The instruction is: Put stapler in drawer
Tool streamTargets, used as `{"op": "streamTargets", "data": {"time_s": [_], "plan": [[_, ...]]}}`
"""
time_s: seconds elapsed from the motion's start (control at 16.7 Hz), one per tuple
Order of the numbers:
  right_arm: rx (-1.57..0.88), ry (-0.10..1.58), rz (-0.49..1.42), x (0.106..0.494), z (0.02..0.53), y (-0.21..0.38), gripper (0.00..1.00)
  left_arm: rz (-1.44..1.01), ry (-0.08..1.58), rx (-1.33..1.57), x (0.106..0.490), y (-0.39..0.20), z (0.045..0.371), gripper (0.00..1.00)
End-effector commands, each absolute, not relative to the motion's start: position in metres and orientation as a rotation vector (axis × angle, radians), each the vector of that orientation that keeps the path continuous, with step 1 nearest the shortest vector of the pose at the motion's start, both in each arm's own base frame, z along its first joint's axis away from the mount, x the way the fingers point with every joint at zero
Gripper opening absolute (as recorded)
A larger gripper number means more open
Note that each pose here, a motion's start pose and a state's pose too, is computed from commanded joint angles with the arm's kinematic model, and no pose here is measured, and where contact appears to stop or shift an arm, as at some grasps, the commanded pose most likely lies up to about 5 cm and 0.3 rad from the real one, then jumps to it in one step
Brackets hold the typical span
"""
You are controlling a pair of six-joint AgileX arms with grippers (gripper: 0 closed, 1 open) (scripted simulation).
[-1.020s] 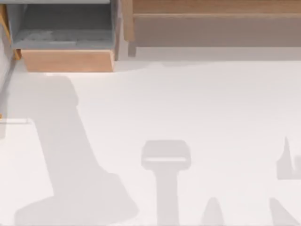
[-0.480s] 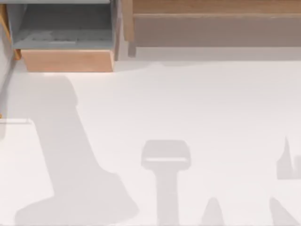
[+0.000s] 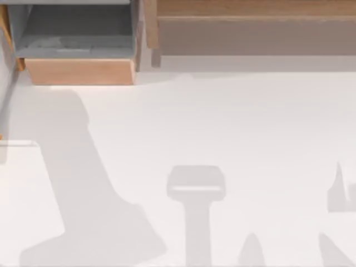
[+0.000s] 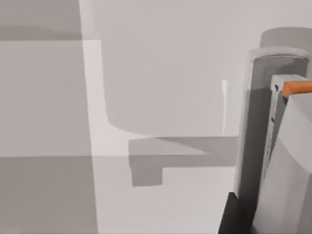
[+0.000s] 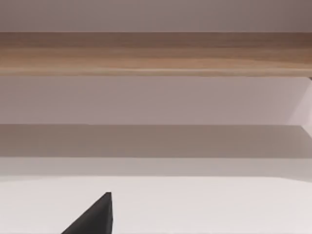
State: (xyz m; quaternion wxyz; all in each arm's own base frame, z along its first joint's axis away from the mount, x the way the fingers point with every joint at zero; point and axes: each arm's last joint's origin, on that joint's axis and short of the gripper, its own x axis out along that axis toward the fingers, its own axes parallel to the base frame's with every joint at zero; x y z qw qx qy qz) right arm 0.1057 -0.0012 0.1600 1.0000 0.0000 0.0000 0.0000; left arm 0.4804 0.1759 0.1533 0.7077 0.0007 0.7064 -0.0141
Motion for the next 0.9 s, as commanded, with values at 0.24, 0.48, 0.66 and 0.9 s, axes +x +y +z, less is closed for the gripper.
{"op": "streamTargets", "data": {"time_s": [0.24, 0.48, 0.66, 0.9], "plan": [[0.000, 0.000, 0.000, 0.1057, 0.1600, -0.0012, 1.00, -0.031, 1.569, 0.001, 0.4804, 0.1759, 0.1531, 0.00], [0.000, 0.000, 0.000, 0.1057, 0.1600, -0.0012, 1.00, -0.031, 1.569, 0.001, 0.4804, 0.1759, 0.1531, 0.30], [0.000, 0.000, 0.000, 0.1057, 0.1600, -0.0012, 1.00, -0.031, 1.569, 0.001, 0.4804, 0.1759, 0.1531, 0.53], [0.000, 0.000, 0.000, 0.1057, 0.1600, -0.0012, 1.00, -0.031, 1.569, 0.001, 0.4804, 0.1759, 0.1531, 0.83]]}}
